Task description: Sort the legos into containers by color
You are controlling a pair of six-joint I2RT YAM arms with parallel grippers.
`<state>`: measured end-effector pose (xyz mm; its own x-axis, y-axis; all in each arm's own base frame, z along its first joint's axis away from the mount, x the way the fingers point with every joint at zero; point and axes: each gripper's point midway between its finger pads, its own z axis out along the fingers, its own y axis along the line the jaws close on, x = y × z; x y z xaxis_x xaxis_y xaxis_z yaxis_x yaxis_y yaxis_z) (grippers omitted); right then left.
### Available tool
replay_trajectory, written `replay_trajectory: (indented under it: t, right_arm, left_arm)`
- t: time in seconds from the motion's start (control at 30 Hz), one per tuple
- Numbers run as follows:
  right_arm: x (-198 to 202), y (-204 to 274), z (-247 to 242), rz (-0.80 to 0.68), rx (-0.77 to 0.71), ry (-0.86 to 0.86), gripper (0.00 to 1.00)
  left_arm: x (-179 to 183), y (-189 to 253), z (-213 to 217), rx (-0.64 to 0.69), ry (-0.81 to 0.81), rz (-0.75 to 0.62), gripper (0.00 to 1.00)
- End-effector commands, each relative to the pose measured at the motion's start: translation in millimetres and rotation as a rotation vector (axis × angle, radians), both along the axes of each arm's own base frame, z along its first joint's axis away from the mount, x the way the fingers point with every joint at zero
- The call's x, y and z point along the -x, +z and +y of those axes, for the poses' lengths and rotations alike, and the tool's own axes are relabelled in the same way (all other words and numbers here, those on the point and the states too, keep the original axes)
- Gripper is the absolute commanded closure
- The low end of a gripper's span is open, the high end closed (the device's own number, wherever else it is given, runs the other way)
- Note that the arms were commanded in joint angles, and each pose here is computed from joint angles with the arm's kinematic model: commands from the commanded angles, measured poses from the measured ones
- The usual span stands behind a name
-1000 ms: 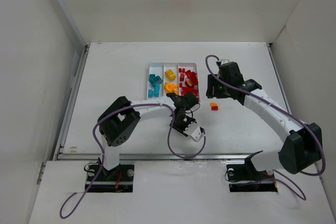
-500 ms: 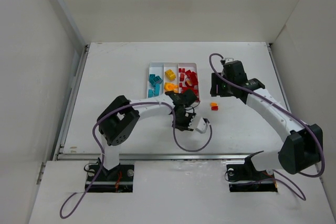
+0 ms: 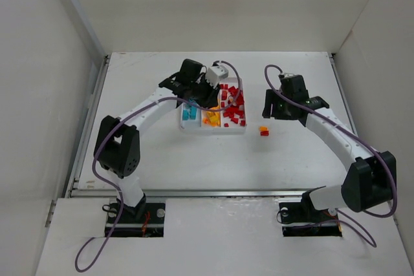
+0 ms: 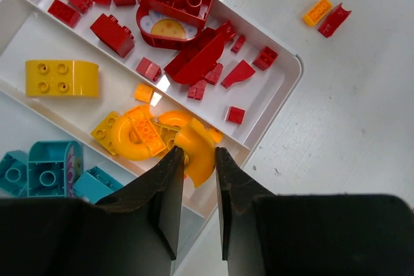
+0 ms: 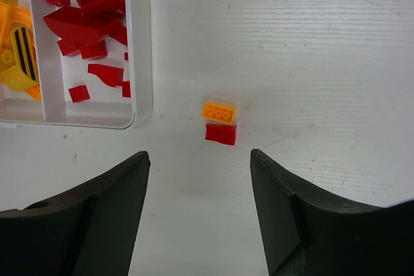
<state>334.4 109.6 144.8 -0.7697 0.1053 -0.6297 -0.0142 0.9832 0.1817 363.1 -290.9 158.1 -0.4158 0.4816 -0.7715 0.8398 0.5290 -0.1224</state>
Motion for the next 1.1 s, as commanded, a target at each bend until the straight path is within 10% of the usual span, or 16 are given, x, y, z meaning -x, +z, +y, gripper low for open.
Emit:
replay_trajectory:
  t: [0.0,0.23,0.43,1.07]
  right_arm:
    - [-5.3,3.9,6.4,-0.022,-0.034,0.004,0.31]
    - [-7.4,-13.0,5.4,0.030,-0.010,-0.003,0.31]
    - [-5.2,-47.3,11.0,0.121,-0.014,0.009,0.31]
    - [-4.5,-114.3,12.0,0.255,0.052,-0.058,0.35]
  left_arm:
    - [-12.0,2.4,-13.9,0.042,0.082,0.040,1.00]
    - [-46.7,-13.4,-1.2,0.018,0.150,0.018,0.83]
    - [-53.3,-15.1,-0.9,-0.009,0.131,-0.008,0.31]
    - [-22.9,50.1,22.2,0.050,0.166,-0.084,0.25]
